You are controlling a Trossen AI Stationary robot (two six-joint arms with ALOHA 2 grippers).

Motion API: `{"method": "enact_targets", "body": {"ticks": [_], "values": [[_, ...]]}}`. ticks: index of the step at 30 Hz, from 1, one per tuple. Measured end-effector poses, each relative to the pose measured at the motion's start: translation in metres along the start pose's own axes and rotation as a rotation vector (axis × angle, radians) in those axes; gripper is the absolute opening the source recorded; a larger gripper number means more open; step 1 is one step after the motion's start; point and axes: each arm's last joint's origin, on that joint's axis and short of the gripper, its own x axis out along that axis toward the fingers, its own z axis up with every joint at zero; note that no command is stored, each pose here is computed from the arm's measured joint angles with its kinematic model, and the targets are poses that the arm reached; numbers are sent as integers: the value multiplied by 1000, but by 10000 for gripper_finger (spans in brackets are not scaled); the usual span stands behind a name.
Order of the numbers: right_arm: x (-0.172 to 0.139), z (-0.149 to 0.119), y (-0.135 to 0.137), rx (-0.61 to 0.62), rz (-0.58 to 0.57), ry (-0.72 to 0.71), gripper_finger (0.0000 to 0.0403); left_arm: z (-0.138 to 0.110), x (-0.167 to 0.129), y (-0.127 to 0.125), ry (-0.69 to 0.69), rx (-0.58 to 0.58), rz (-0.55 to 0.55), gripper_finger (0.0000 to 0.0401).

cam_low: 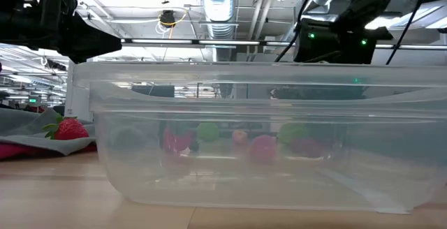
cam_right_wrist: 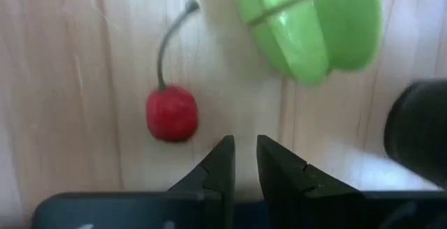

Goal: Pick and placing Produce into tupperware
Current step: Put the cherry into the transparent bin

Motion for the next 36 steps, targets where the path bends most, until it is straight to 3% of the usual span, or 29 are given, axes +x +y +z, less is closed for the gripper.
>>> {"method": "enact_targets", "body": {"ticks": [5,13,21,29,36], "values": [[-17,16,-3,43,8,-38,82,0,0,0,0,0,-1,127],[-26,28,3,153,131,-113,83,0,0,0,0,0,-1,127],[-27,31,7,170,149,-134,94,0,0,0,0,0,-1,127],[-9,33,12,150,140,-73,110,0,0,0,0,0,-1,127],[-3,33,15,126,134,-50,101,0,0,0,0,0,0,127]]}}
